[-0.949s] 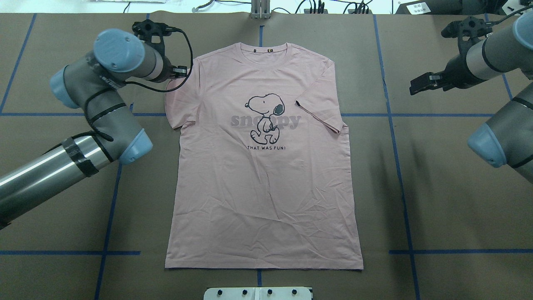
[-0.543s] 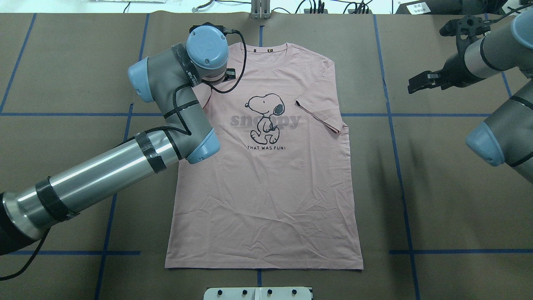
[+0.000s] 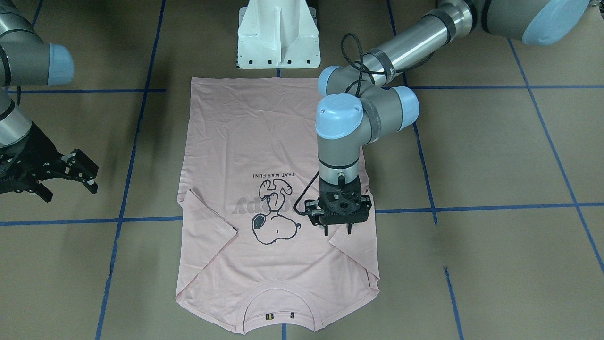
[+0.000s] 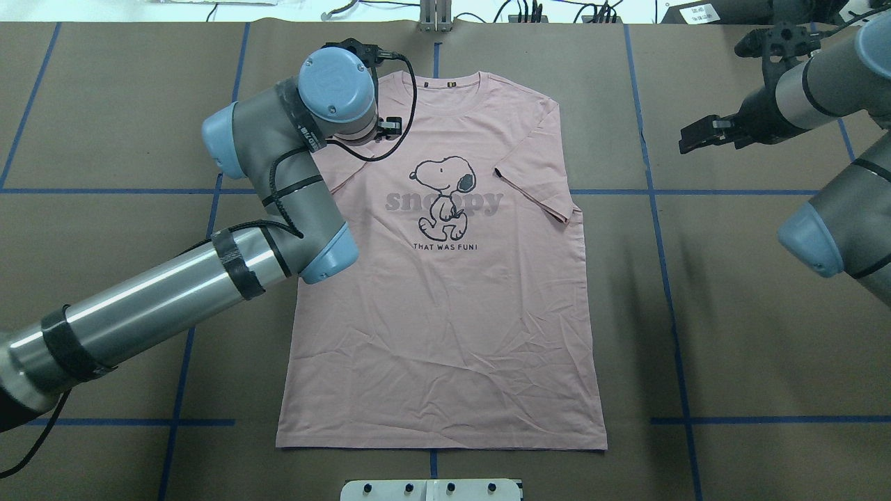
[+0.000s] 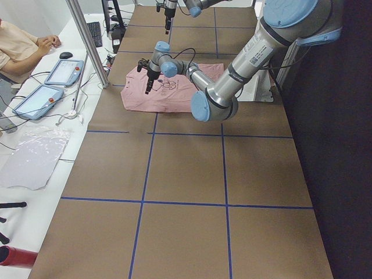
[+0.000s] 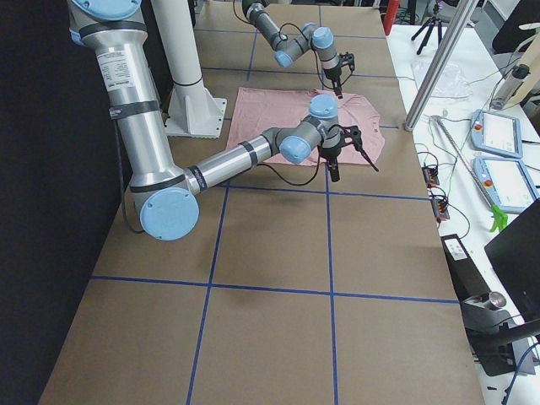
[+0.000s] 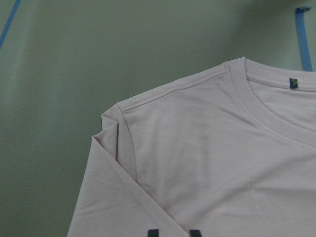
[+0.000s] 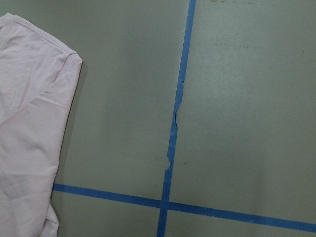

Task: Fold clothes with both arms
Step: 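Bring the left gripper toward the shirt's shoulder while the right gripper hovers, then lower both grippers to the shirt hem nearest the robot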

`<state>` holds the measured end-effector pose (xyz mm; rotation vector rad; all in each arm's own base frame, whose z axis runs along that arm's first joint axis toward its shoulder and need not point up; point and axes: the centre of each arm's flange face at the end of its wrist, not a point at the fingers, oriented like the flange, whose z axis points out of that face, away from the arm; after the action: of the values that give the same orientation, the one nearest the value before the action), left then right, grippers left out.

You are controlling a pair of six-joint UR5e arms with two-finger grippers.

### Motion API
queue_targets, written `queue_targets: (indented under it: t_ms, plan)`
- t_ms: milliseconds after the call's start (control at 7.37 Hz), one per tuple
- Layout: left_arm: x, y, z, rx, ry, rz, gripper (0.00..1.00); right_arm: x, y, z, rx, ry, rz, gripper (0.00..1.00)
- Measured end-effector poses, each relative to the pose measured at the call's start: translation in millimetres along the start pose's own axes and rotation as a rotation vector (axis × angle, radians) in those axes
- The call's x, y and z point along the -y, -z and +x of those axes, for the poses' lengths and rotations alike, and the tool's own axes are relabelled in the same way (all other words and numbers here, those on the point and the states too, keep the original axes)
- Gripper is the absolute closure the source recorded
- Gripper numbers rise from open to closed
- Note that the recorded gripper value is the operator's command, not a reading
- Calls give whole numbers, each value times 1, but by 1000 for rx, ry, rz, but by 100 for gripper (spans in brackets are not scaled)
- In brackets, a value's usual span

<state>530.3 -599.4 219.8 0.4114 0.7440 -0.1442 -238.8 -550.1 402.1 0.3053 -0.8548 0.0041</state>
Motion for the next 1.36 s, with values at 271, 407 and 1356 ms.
queue_targets:
  t_ms: [271,407,1356]
  plan:
    - [-26,44,-27,-100,-43,-4,0,-16,9,-29,34,-63,-1,0]
    - [-42,67,-40,-145,-54,-3,0,-35,10,-56,51,-107,-1,0]
    - [-235,145,-104,-266,15,-170,25,-295,13,-209,9,-331,-14,1]
